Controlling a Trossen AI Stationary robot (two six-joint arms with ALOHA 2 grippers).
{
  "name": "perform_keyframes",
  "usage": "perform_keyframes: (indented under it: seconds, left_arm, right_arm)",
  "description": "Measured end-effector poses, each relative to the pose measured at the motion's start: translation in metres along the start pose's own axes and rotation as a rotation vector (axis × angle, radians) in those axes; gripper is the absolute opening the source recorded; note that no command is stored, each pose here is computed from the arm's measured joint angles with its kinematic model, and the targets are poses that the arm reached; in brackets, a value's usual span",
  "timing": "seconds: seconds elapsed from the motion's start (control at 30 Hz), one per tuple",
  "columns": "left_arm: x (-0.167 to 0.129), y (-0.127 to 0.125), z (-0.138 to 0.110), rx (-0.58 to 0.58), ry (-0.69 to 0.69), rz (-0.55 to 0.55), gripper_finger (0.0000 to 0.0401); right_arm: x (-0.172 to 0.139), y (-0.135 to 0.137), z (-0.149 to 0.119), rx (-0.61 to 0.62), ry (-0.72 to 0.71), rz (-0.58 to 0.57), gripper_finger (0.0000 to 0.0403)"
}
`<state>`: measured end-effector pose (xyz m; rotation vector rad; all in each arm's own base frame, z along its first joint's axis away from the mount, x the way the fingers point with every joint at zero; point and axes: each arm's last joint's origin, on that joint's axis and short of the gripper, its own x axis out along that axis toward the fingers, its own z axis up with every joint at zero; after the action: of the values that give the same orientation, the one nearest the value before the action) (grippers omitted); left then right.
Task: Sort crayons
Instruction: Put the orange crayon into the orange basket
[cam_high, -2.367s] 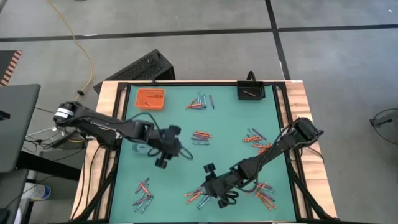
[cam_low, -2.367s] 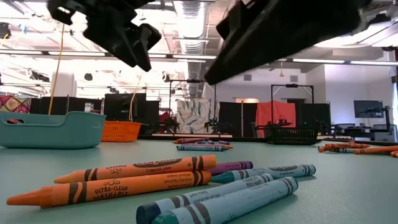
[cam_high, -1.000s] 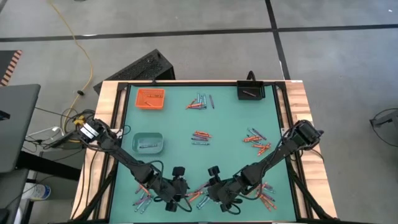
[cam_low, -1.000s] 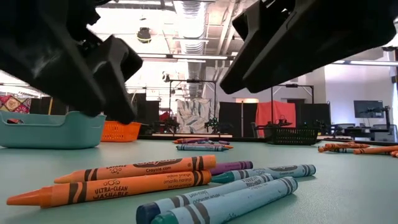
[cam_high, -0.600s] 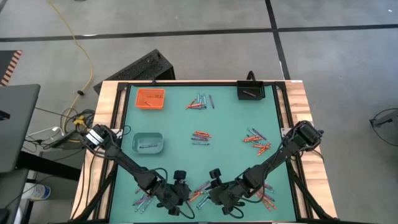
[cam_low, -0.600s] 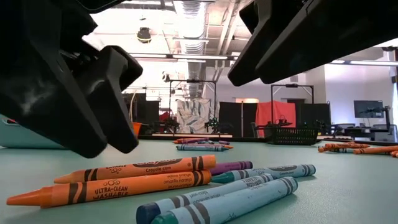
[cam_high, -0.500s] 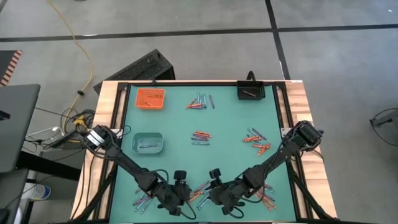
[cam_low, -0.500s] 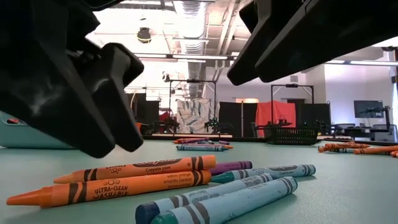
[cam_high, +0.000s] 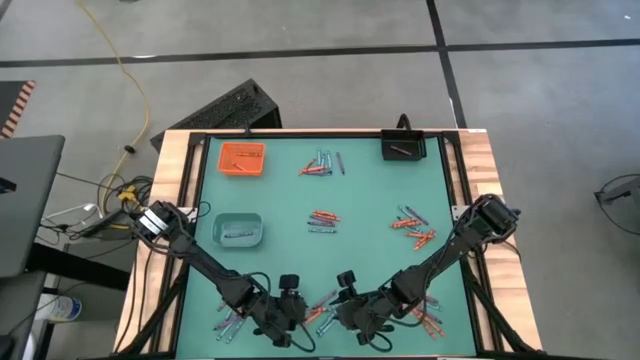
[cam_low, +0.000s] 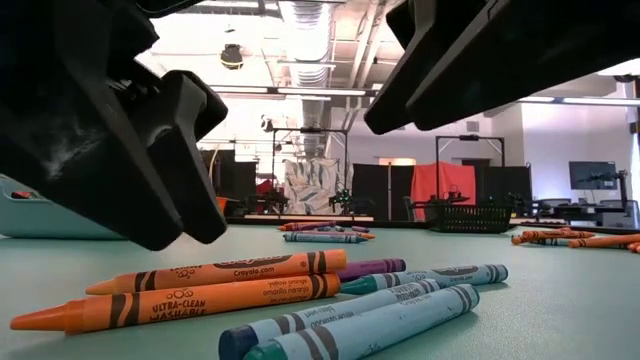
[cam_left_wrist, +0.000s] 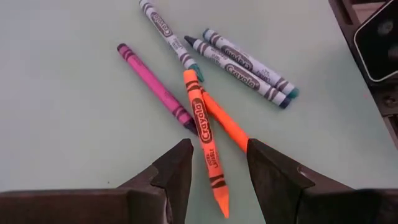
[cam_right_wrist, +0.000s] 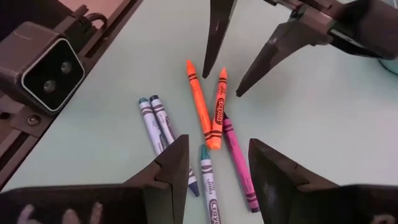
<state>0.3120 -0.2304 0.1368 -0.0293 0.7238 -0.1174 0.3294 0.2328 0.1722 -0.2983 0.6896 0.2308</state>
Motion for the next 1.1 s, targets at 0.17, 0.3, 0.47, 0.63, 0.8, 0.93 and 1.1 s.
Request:
perform_keyframes:
  seconds: [0.17, 0.3, 0.47, 0.63, 0.8, 0.93, 1.1]
  left_arm:
    - [0.014, -0.001, -0.011, -0.016, 0.02, 0.005, 0.0144]
    - [0.018, -0.003, -0.012, -0.031, 0.005, 0.045, 0.0138]
    - [0.018, 0.0, -0.011, -0.029, 0.003, 0.071, 0.0086]
    - [0.018, 0.002, -0.013, 0.017, 0.023, 0.089, 0.0012]
    - [0.013, 0.002, -0.009, 0.058, 0.018, 0.085, 0.0004]
    - [-0.001, 0.005, 0.0, 0.096, 0.011, 0.113, 0.0002]
    - [-0.032, 0.013, 0.017, 0.14, -0.008, 0.199, 0.0001]
  right_arm:
    - [0.0, 0.0, 0.0, 0.004, -0.001, -0.001, 0.0157]
    - [0.0, 0.001, 0.0, 0.019, -0.001, 0.0, 0.0157]
    - [-0.002, 0.005, 0.0, 0.016, -0.003, 0.008, 0.0157]
    - [-0.002, 0.005, 0.0, 0.015, -0.003, 0.009, 0.0157]
    - [-0.002, 0.004, -0.001, 0.014, -0.001, -0.011, 0.0157]
    - [-0.002, 0.004, -0.001, 0.013, 0.0, -0.014, 0.0157]
    - [-0.002, 0.005, -0.001, 0.012, 0.001, -0.014, 0.0157]
